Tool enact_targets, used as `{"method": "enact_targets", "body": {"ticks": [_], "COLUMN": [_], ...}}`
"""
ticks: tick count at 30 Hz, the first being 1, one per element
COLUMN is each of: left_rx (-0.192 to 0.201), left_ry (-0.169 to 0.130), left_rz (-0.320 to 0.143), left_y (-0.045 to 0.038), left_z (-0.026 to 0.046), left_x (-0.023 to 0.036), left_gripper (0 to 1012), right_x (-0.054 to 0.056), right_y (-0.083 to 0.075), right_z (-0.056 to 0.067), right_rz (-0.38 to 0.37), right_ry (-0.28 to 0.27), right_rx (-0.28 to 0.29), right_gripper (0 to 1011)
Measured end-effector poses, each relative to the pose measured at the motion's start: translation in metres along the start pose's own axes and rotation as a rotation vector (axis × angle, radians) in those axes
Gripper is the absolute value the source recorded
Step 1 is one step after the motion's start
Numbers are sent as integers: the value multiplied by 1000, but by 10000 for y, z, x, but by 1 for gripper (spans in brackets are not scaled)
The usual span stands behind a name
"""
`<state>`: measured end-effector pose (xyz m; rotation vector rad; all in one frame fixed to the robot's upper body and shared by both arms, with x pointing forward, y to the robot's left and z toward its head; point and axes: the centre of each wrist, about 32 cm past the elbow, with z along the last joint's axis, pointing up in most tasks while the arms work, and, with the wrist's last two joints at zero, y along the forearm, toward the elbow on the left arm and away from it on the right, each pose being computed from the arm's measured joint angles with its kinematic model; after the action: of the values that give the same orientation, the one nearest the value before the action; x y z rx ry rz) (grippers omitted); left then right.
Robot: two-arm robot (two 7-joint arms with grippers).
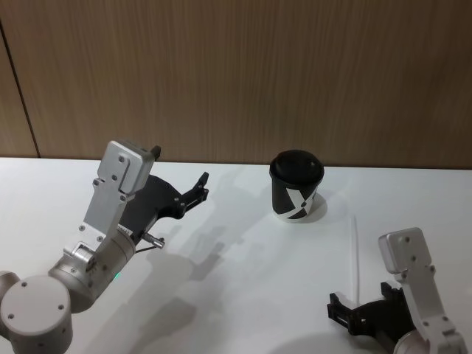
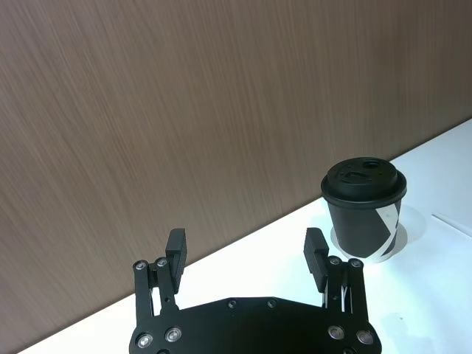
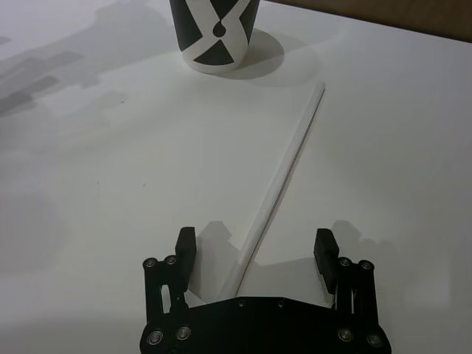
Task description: Pick up the straw with one hand, pass it to the other hand, and insert it into the cup.
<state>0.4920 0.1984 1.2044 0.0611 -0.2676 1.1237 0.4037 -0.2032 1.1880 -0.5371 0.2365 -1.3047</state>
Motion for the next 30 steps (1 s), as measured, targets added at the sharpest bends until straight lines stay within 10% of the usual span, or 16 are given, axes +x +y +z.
{"method": "enact_targets", "body": {"ticks": [9, 30], "left_rx": [0, 0], "left_ry": [0, 0], "left_rz": [0, 0], "left_y": [0, 0], "left_z": [0, 0], "left_x": [0, 0], "left_gripper": [1000, 1000], "right_x": [-16, -28], "right_y": [9, 17], "right_z": [-3, -6], "right_rz": [1, 4], "right_ry": [1, 1], "right_rx": [-8, -14], "right_gripper": [967, 491]}}
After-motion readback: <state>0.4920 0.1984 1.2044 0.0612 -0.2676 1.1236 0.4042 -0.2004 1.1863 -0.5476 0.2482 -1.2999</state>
